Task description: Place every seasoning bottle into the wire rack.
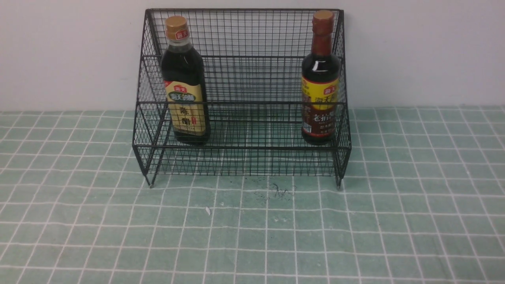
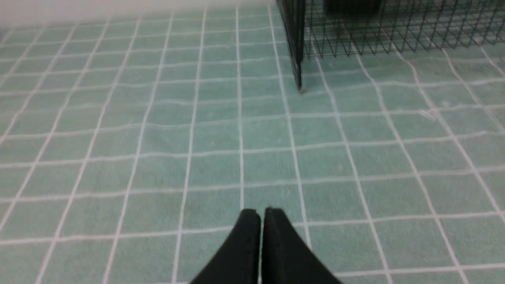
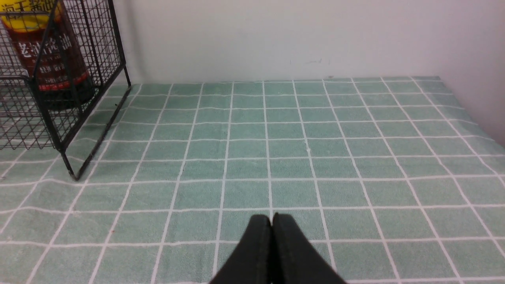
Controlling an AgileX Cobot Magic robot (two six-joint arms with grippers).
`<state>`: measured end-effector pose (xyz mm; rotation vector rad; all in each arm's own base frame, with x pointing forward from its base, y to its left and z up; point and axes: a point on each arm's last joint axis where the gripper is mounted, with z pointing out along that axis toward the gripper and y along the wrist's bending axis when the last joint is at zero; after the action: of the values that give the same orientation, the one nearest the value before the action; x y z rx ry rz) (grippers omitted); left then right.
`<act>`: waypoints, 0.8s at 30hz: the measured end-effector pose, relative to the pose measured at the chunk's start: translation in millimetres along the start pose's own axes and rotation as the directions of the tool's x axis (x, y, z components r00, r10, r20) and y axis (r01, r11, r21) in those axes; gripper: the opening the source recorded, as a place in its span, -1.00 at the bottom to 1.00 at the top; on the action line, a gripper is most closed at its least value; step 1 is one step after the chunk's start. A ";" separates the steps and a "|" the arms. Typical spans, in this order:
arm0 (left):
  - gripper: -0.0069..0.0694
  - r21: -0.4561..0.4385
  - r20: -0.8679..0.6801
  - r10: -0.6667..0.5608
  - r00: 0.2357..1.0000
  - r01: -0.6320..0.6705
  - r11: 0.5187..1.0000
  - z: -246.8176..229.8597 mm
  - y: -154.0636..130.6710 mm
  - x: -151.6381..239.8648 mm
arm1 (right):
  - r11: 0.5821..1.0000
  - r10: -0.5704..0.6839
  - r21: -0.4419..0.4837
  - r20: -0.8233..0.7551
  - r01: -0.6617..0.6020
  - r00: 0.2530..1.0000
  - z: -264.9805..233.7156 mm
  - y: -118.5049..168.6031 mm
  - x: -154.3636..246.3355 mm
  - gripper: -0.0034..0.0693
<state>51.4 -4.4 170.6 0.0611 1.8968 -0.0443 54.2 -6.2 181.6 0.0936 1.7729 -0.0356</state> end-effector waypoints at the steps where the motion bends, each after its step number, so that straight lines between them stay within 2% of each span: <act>1: -0.84 0.000 0.006 -0.001 1.000 0.001 1.000 0.1 0.0 -0.3 | 1.000 0.000 0.000 0.000 0.000 1.000 0.0 0.0 0.0 -0.95; 24: -0.84 -0.003 0.016 -0.001 1.000 0.001 1.000 0.4 0.2 -0.7 | 1.000 0.001 0.000 0.000 -0.001 1.000 0.0 0.0 0.0 -0.95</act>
<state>52.0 -4.2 171.2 0.0571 1.8813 -0.0428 54.2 -6.2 181.6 0.0941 1.7729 -0.0349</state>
